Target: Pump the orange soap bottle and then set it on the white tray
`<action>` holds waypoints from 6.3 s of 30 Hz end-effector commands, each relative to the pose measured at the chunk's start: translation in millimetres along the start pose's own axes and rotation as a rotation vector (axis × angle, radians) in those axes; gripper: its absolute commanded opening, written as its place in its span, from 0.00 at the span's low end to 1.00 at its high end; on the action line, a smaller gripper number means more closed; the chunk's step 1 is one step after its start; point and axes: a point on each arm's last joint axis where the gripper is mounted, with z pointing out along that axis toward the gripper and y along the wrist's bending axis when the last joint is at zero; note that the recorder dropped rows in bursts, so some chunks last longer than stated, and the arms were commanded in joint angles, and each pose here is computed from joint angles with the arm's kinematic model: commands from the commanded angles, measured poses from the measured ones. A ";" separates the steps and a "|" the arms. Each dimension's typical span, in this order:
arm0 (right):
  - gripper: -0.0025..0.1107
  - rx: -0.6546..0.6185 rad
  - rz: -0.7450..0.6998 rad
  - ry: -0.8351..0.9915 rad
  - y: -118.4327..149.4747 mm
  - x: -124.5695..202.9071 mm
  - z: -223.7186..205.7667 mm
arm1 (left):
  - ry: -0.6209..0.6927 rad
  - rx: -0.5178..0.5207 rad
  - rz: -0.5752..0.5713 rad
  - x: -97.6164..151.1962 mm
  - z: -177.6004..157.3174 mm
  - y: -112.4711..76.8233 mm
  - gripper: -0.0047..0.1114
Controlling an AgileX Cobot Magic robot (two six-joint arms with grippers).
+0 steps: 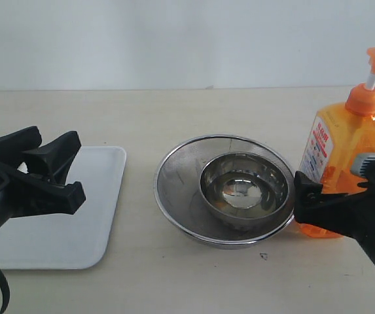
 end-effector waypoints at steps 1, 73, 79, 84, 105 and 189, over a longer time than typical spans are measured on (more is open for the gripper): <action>0.94 0.017 -0.047 -0.024 1.6 -4.4 4.2 | -0.001 -0.003 -0.013 -0.2 -1.1 1.6 0.47; 0.02 -0.039 -0.536 -0.130 11.6 -25.3 27.1 | -0.001 -0.003 -0.013 -0.2 -1.1 1.6 0.47; 0.02 -0.044 -0.572 -0.133 12.4 -25.3 27.0 | -0.001 -0.003 -0.013 -0.2 -1.1 1.6 0.47; 0.02 -0.030 -0.577 -0.129 11.0 -25.3 27.1 | -0.001 -0.003 -0.013 -0.2 -1.1 1.6 0.47; 0.02 -0.031 -0.560 -0.128 11.0 -25.3 27.1 | -0.001 -0.003 -0.013 -0.2 -1.1 1.6 0.47; 0.02 -0.077 -0.544 -0.140 15.2 -25.2 26.8 | 0.232 1.079 0.291 -158.0 110.6 -70.1 0.08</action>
